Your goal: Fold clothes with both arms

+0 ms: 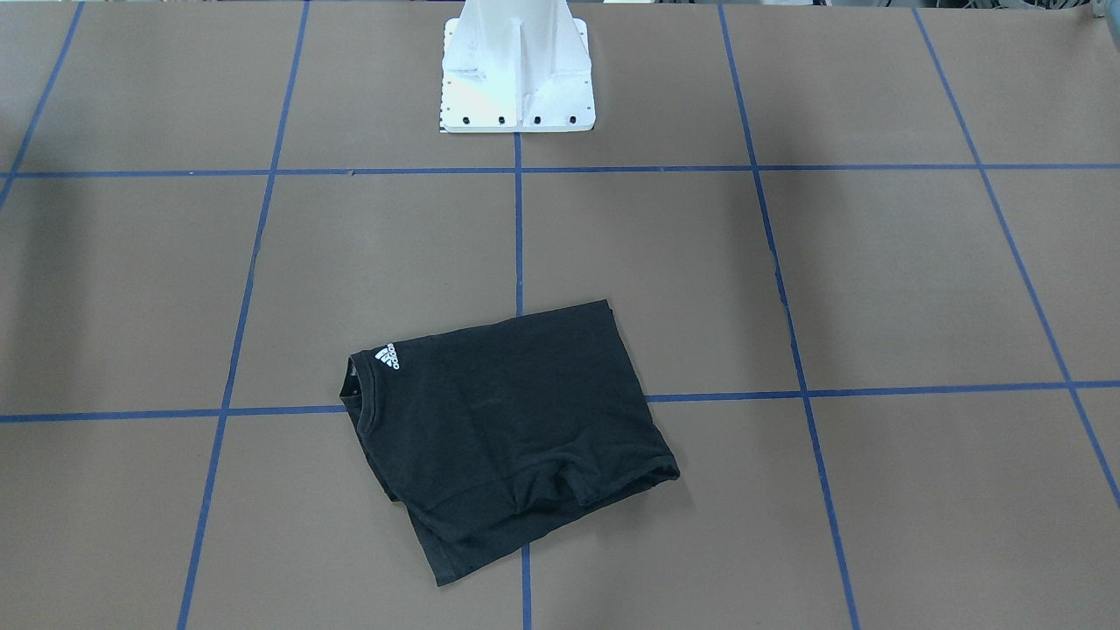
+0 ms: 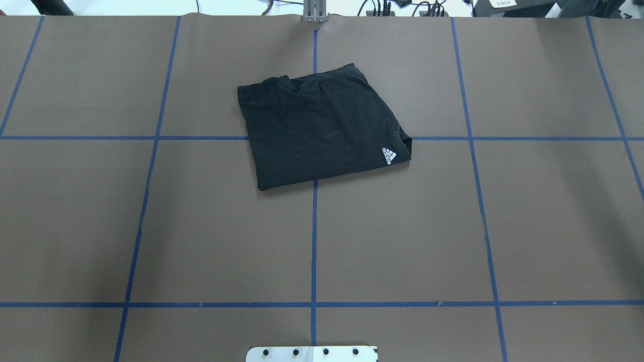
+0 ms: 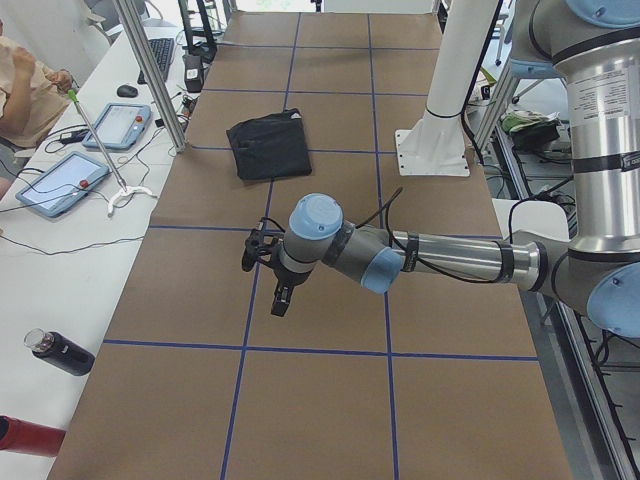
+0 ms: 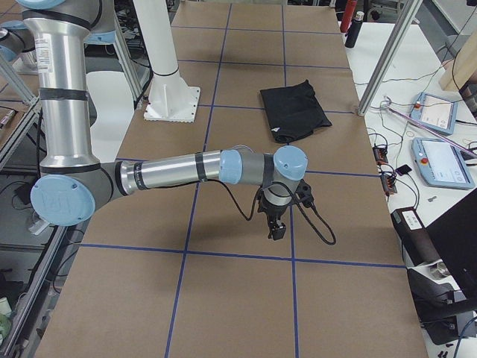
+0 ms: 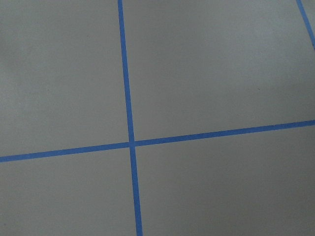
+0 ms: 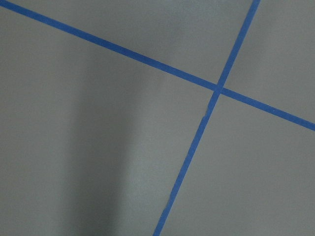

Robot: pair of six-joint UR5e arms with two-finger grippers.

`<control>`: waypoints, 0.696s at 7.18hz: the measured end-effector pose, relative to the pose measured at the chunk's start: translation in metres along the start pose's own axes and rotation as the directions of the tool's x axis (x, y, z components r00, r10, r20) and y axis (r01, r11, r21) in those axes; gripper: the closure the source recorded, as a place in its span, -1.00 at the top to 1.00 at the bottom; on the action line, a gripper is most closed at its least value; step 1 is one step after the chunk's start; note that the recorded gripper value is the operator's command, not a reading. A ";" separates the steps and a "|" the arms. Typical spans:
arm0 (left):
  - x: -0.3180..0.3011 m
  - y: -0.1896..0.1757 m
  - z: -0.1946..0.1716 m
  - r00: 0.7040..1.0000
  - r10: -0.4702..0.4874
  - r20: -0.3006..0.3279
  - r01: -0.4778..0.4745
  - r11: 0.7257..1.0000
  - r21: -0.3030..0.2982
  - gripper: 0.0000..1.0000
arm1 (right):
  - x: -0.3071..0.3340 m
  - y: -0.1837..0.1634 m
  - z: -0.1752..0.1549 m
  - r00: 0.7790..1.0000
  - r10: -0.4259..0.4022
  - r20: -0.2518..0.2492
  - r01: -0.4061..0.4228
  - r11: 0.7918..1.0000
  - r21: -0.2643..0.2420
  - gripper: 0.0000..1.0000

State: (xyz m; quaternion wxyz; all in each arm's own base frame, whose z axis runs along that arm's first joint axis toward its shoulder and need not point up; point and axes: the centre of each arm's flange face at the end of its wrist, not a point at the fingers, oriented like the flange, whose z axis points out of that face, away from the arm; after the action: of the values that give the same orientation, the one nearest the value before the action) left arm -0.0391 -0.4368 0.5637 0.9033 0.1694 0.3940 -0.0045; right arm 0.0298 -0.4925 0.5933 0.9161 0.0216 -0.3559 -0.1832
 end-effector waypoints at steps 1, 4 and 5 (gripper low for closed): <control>0.001 0.001 -0.001 1.000 0.000 -0.001 0.000 1.000 0.001 1.00 | 0.000 0.001 0.000 0.999 0.033 0.000 -0.033 0.999 0.000 1.00; -0.001 0.004 -0.001 1.000 -0.003 0.001 0.003 1.000 -0.002 1.00 | 0.004 0.009 0.007 0.998 0.054 -0.011 -0.054 0.998 0.033 1.00; -0.001 0.004 -0.001 1.000 -0.003 0.002 0.003 1.000 -0.002 1.00 | 0.006 0.013 0.011 0.999 0.041 -0.018 -0.040 0.998 0.049 1.00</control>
State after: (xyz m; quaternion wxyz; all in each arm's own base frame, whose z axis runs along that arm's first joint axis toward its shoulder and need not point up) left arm -0.0397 -0.4329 0.5654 0.9040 0.1680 0.3932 -0.0056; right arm 0.0311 -0.4815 0.6076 0.9222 0.0384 -0.3521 -0.1555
